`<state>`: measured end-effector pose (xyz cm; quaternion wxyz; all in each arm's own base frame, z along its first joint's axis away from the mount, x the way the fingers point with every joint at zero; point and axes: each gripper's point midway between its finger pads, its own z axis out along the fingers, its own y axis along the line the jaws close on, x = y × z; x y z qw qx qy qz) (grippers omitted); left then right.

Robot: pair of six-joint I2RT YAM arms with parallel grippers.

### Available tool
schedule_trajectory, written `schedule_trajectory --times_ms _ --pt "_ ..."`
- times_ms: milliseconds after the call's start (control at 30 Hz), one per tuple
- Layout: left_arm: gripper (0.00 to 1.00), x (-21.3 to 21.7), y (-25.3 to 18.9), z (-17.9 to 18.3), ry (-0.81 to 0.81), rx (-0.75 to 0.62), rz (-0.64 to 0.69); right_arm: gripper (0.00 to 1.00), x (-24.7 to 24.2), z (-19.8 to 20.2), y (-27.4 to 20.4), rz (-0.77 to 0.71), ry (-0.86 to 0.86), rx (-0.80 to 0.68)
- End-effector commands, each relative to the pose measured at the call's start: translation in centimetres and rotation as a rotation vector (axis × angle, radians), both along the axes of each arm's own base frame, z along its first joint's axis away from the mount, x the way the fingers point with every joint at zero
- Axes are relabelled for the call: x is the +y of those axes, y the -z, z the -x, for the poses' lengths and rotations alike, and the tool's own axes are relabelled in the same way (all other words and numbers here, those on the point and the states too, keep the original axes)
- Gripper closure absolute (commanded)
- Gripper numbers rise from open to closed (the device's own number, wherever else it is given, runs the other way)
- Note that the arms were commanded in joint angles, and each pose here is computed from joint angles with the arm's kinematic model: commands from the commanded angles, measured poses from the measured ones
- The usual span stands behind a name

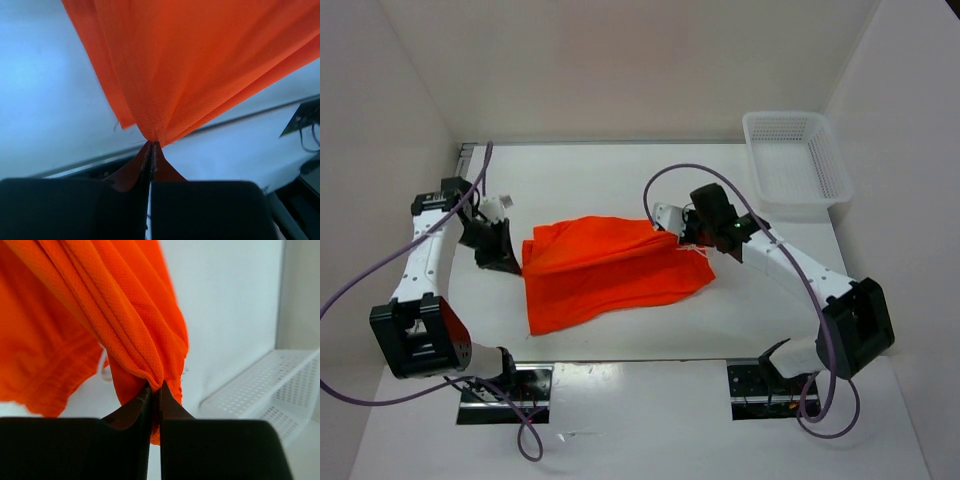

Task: Fold and stack the shorts
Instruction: Fold the shorts

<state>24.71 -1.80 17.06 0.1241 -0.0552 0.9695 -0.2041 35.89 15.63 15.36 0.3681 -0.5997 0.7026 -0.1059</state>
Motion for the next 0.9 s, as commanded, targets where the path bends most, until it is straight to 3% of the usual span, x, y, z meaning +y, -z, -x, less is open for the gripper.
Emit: schedule_trajectory --times_ms 0,33,133,267,367,600,867 --pt "1.0 -0.8 2.3 5.9 0.021 0.17 -0.024 0.88 0.2 5.5 2.4 0.047 -0.156 0.137" --pt "1.0 -1.1 3.1 6.7 0.034 0.204 -0.018 0.69 0.5 6.8 3.9 0.049 -0.176 0.181" --pt "1.0 -1.6 4.5 8.1 0.045 0.26 -0.008 0.36 0.8 7.5 4.1 -0.001 -0.14 0.212" --pt "1.0 -1.6 4.3 8.1 0.045 0.251 -0.01 0.21 0.9 8.2 2.0 -0.062 -0.127 0.223" --pt "1.0 -1.6 4.7 8.3 0.045 0.271 -0.006 0.19 -0.5 8.1 0.7 -0.068 -0.087 0.212" --pt "1.0 -1.7 4.9 8.1 0.046 0.278 0.005 0.25 -3.0 6.9 4.7 0.063 -0.038 0.139" --pt "1.0 -1.5 5.0 7.6 0.045 0.251 -0.01 0.25 -3.3 3.9 5.9 0.191 -0.105 0.014"
